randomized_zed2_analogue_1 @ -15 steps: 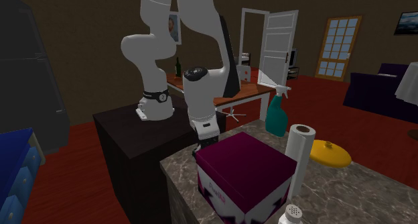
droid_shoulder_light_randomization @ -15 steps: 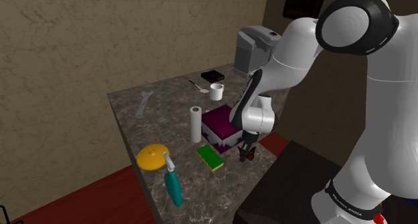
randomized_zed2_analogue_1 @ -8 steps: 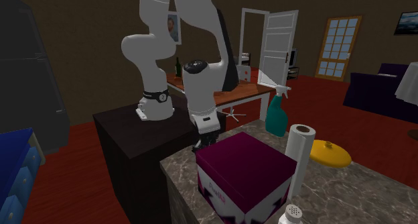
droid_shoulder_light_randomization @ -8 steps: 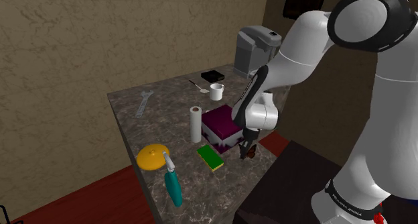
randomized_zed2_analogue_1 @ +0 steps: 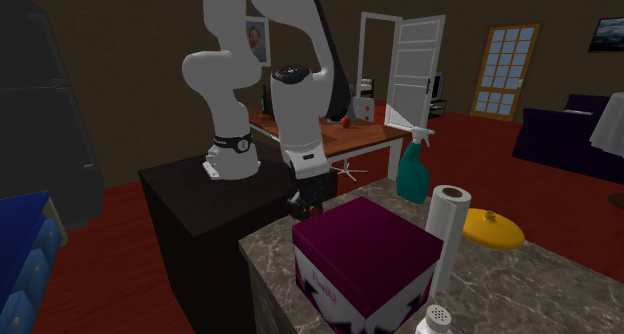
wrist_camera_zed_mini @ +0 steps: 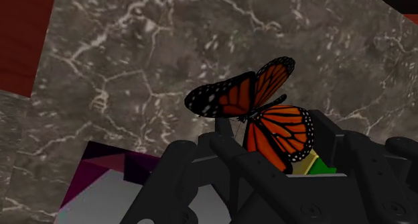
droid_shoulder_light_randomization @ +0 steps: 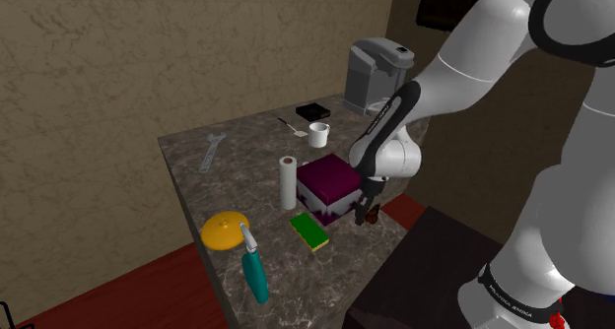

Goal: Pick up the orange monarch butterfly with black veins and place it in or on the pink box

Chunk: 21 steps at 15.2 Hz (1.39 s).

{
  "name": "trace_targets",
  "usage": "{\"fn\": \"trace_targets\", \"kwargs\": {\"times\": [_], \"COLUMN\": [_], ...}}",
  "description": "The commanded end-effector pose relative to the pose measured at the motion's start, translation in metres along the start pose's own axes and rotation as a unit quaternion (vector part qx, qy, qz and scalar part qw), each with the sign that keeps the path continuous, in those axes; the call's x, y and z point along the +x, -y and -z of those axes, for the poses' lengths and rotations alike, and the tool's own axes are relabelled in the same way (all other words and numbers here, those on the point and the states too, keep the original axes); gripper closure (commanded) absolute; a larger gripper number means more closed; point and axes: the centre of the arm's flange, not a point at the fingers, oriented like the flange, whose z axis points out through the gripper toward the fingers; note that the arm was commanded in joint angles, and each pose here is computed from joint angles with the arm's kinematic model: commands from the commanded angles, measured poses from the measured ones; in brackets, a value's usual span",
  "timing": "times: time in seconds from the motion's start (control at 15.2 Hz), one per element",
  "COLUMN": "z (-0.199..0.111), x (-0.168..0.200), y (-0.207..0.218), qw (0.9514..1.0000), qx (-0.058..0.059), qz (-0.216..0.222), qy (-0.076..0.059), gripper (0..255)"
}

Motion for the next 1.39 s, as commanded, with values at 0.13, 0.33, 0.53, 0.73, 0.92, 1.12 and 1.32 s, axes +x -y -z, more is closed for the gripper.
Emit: {"fn": "trace_targets", "kwargs": {"times": [0.13, 0.33, 0.53, 0.73, 0.92, 1.12, 1.32], "z": [0.021, 0.036, 0.052, 0.067, 0.083, 0.098, 0.114], "x": [0.000, 0.000, 0.001, 0.001, 0.001, 0.002, 0.002], "y": [0.005, 0.007, 0.010, 0.013, 0.016, 0.019, 0.022], "qw": [1.0000, 1.0000, 1.0000, 1.0000, 1.0000, 1.0000, 1.0000], "qx": [0.000, 0.000, 0.000, 0.000, 0.000, 0.000, 0.000], "qz": [0.000, 0.000, 0.000, 0.000, 0.000, 0.000, 0.000], "qy": [0.000, 0.000, 0.000, 0.000, 0.000, 0.000, 0.000], "gripper": [255, 255, 255, 255, 255, 255, 255]}}
